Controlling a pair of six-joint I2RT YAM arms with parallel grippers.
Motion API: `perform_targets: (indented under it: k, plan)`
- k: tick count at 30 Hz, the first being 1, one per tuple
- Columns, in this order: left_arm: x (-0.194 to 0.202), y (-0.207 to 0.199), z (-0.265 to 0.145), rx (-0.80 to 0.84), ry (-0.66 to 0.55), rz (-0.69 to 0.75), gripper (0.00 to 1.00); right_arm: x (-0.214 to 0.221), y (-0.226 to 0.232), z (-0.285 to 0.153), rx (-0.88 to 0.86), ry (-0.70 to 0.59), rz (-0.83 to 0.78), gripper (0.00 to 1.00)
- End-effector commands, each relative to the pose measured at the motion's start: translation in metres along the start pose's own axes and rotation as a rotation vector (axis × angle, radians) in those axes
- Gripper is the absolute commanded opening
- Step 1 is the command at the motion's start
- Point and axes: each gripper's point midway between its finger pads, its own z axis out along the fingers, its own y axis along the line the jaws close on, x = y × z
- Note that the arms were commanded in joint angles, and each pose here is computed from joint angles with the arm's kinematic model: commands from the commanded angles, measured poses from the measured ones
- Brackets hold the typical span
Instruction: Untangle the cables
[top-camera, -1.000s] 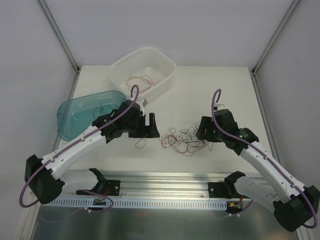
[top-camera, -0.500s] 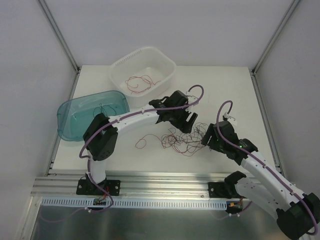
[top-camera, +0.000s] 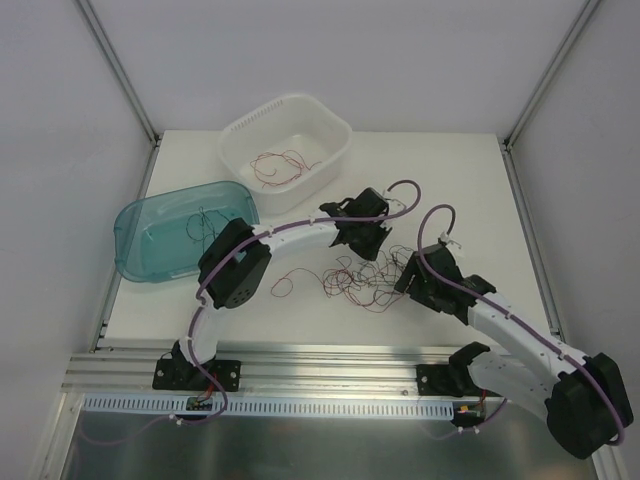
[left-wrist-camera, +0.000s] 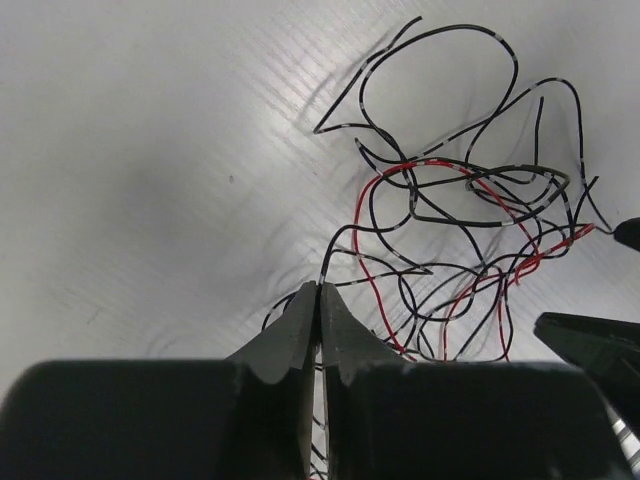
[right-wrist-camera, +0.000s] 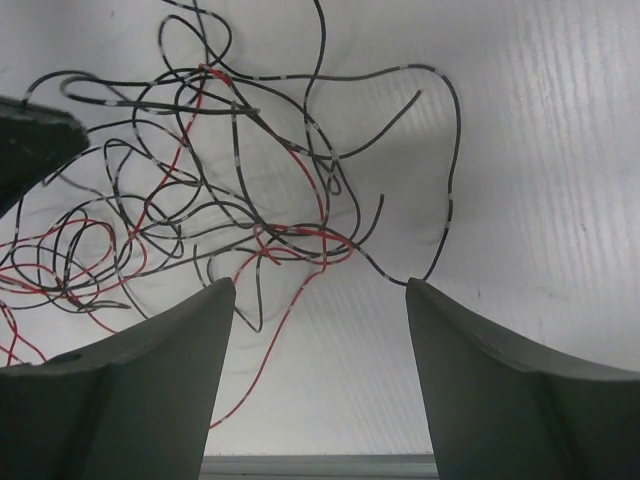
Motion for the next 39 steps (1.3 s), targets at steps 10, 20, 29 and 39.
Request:
perform_targets:
  k: [10, 20, 29, 39]
  plan:
    - [-0.024, -0.013, -0.15, -0.065, -0.304, -0.179, 0.0, -0.004, 0.012, 0.042, 0.041, -0.014, 0.043, 0.36]
    - [0.005, 0.014, -0.219, -0.124, -0.406, -0.387, 0.0, -0.021, -0.028, 0.034, 0.122, -0.044, 0.094, 0.01]
    - [0.019, 0.007, -0.208, -0.067, -0.357, -0.495, 0.0, -0.034, 0.07, -0.022, -0.375, -0.07, -0.119, 0.31]
    - [0.02, 0.0, -0.202, -0.048, -0.369, -0.606, 0.0, -0.01, 0.164, -0.063, -0.758, -0.097, -0.15, 0.72]
